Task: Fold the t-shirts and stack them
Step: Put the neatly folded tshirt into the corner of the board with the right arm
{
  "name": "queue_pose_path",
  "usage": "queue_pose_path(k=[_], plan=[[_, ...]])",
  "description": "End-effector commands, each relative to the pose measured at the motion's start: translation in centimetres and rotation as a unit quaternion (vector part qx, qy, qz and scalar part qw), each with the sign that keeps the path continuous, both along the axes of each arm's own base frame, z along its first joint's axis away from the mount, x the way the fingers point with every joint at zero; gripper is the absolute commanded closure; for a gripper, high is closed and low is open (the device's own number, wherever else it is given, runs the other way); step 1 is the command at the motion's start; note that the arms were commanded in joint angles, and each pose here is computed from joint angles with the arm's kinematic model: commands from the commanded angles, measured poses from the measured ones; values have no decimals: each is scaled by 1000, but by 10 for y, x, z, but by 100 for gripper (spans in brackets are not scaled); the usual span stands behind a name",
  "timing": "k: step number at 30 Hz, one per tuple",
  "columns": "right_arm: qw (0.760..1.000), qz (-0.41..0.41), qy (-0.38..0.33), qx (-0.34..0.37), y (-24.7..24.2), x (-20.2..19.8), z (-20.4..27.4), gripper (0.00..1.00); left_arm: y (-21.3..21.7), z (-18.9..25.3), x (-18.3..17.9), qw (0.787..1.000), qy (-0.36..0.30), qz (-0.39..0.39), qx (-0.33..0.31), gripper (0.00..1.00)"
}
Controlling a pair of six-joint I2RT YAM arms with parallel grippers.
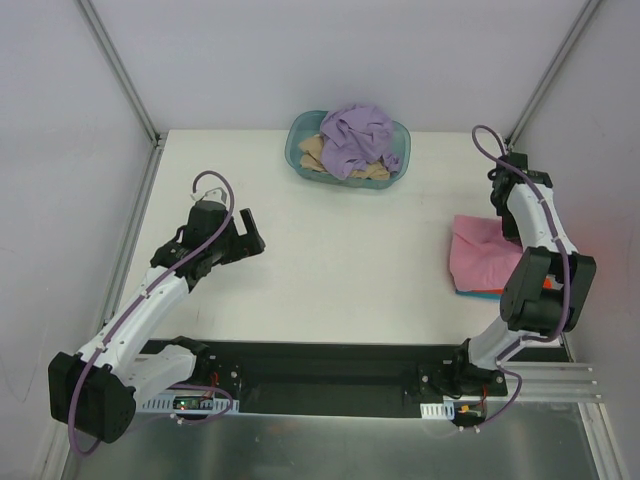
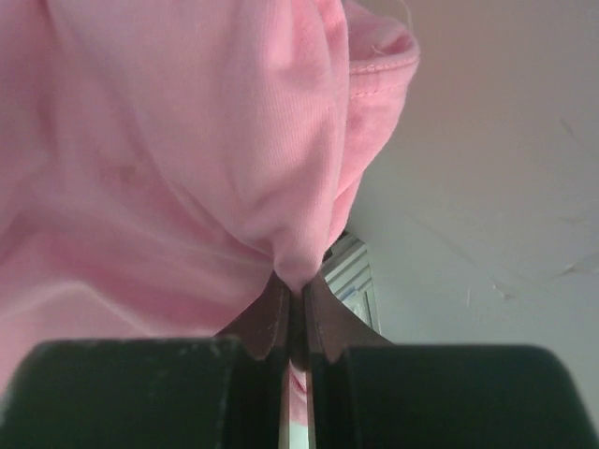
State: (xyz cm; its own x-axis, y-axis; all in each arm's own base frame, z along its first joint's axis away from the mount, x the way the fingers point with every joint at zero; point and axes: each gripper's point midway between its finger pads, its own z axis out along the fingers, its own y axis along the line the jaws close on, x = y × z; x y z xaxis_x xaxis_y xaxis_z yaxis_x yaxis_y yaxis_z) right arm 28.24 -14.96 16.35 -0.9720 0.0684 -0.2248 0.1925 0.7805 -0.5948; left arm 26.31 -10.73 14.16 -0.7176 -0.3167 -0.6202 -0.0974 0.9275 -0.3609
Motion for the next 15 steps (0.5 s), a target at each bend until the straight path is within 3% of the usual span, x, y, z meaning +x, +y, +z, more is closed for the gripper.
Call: queue_pose_path(k=[1, 4, 5, 6, 8, 9, 15], plan=[[995, -68, 11, -76, -25, -14, 3, 96, 10, -5, 1, 1000, 2, 12, 19, 1], [990, -95, 20, -100, -34, -20, 2, 84, 10, -5, 1, 1000, 2, 12, 19, 1], [990, -98, 24, -99, -34, -22, 0, 73, 10, -6, 2, 1000, 5, 13, 21, 1], [989, -101, 26, -100, -35, -22, 0, 51, 10, -6, 2, 1000, 5, 13, 21, 1], [985, -121, 18, -122, -38, -26, 6, 42, 10, -7, 2, 1000, 7, 12, 22, 1], [984, -127, 9, -125, -38, -27, 11, 29, 10, -8, 1, 1000, 9, 12, 23, 1], [988, -126, -78, -51, -19, -18, 18, 7, 11, -8, 4, 1000, 9, 16, 22, 1]])
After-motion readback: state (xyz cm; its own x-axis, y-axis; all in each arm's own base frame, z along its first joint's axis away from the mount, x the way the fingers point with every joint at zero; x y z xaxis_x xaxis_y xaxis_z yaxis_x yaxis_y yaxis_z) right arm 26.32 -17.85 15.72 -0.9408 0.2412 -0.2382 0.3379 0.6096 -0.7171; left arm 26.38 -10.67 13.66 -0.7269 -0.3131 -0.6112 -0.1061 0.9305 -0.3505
